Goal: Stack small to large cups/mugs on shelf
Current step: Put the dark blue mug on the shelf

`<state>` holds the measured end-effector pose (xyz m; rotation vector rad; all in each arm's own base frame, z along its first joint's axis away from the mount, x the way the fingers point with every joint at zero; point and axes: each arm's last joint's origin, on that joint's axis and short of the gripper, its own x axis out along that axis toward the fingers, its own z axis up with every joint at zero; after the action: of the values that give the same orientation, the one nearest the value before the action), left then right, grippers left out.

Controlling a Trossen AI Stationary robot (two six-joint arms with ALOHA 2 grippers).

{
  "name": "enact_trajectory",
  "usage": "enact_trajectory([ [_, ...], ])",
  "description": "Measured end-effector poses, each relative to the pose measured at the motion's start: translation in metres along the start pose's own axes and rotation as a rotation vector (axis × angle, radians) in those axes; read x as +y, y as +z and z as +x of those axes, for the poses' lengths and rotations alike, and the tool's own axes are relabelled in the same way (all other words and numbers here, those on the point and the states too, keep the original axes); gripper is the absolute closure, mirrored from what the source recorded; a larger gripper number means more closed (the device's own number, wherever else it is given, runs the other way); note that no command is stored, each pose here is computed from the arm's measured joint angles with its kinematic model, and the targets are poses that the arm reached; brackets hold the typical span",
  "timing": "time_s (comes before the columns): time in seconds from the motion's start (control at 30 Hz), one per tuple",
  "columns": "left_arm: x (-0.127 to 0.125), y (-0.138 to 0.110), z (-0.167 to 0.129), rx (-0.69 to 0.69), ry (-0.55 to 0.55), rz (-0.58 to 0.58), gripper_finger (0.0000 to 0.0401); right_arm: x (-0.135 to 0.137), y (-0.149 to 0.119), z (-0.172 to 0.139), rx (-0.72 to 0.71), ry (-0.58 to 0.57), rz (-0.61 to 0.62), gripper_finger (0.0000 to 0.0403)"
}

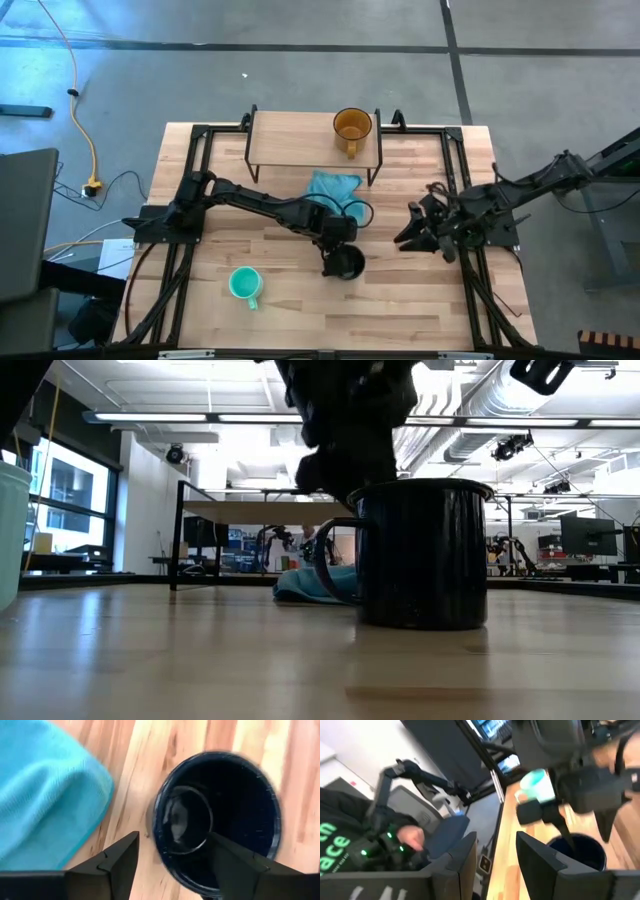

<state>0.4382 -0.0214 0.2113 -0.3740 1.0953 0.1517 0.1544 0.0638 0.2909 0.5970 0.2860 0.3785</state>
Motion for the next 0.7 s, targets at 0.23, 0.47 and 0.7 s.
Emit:
enact_trajectory([
  [0.23, 0.002, -0.008, -0.028, 0.072, 0.025, 0.14, 0.0196, 0.001, -0.005, 0.009, 0.03, 0.001, 0.019, 0.0274],
  [0.47, 0.005, -0.014, -0.03, 0.122, 0.037, 0.197, 0.0214, 0.003, -0.003, 0.01, 0.008, 0.02, 0.011, 0.0274],
  [0.7, 0.001, -0.025, -0.021, 0.152, 0.028, 0.193, 0.0217, 0.003, -0.003, 0.01, 0.008, 0.019, 0.008, 0.0274],
])
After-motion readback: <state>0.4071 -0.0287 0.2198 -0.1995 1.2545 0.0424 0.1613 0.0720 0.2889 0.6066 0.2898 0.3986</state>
